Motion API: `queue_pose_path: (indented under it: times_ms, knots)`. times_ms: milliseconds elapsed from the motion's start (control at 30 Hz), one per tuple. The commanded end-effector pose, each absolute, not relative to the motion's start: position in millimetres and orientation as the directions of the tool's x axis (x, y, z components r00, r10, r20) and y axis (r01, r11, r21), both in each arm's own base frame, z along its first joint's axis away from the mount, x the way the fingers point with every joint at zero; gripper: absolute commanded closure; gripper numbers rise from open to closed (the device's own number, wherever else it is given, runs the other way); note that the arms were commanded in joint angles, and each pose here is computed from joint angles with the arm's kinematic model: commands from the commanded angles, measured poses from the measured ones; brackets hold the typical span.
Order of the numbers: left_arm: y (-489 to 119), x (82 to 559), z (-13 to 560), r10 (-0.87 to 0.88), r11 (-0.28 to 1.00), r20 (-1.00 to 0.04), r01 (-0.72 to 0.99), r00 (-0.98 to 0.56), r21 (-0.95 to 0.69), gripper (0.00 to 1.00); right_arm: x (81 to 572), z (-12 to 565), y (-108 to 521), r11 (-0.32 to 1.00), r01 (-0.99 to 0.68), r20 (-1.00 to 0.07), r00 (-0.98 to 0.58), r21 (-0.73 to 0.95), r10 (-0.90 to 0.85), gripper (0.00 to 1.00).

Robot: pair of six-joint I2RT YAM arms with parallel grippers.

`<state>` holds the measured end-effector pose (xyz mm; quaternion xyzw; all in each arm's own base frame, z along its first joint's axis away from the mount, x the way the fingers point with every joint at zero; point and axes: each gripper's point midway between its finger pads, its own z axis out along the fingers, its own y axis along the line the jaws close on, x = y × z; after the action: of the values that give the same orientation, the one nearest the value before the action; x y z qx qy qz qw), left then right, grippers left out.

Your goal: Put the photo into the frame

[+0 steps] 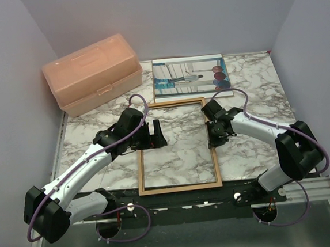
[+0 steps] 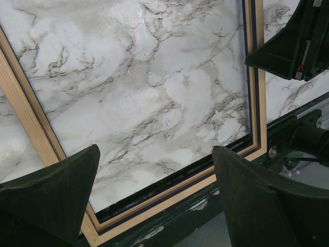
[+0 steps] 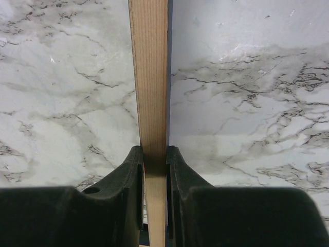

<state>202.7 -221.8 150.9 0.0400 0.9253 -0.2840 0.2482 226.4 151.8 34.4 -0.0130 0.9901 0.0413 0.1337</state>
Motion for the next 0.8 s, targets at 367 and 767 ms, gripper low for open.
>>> queue_pose_path:
  times_ms: [367,767]
  knots:
    - [-217,207,152,-0.089,0.838,-0.489,0.2,-0.868,-0.508,0.06,223,37,144,0.998,-0.06,-0.255,-0.965,-0.024,-0.065,0.43]
    - [-232,270,162,-0.053,0.858,-0.514,0.225,-0.856,-0.462,0.06,276,56,179,0.988,-0.064,-0.352,-0.936,0.141,-0.01,0.13]
